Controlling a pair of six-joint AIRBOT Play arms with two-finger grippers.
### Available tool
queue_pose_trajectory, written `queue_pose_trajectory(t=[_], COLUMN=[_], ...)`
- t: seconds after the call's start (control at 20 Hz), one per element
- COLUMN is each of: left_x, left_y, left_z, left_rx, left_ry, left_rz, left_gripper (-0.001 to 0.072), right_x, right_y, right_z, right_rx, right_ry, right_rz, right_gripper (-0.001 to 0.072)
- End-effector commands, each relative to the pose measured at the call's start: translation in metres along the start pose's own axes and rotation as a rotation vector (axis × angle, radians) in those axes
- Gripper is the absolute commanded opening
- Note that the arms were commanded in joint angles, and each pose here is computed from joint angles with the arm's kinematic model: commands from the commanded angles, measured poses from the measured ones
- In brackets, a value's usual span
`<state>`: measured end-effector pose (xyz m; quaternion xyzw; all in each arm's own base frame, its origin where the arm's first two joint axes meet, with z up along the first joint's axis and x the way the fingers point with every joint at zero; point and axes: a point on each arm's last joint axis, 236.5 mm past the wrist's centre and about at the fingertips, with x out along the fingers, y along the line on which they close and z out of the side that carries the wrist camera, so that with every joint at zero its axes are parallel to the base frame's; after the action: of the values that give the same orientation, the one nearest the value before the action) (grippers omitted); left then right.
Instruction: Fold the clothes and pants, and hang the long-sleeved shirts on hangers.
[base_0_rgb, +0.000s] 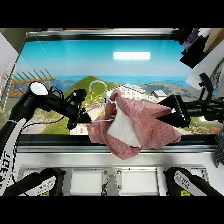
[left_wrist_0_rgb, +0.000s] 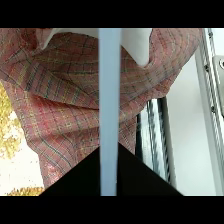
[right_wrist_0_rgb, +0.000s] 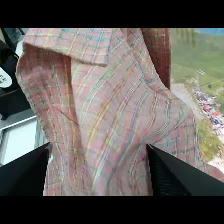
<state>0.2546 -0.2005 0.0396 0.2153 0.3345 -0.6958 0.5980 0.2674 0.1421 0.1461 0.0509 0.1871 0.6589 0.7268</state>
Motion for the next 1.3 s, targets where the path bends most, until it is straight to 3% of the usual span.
queue_pose_trajectory(t=[0.0,1.25], left_x=[0.0,0.0], left_y=[0.0,0.0], left_z=[0.0,-0.001], left_rx=[0.0,0.0], left_ry=[0.0,0.002], left_rz=[0.001,0.002], left_gripper=[0.0019,0.0019], right_x=[0.017,0.028], right_y=[-0.003,-0.004], right_z=[-0.001,-0.003], right_rx=[0.015,0.021], right_ry=[-0.018,-0.014], right_rz=[0.048,0.067], right_gripper=[0.0654,0.0652])
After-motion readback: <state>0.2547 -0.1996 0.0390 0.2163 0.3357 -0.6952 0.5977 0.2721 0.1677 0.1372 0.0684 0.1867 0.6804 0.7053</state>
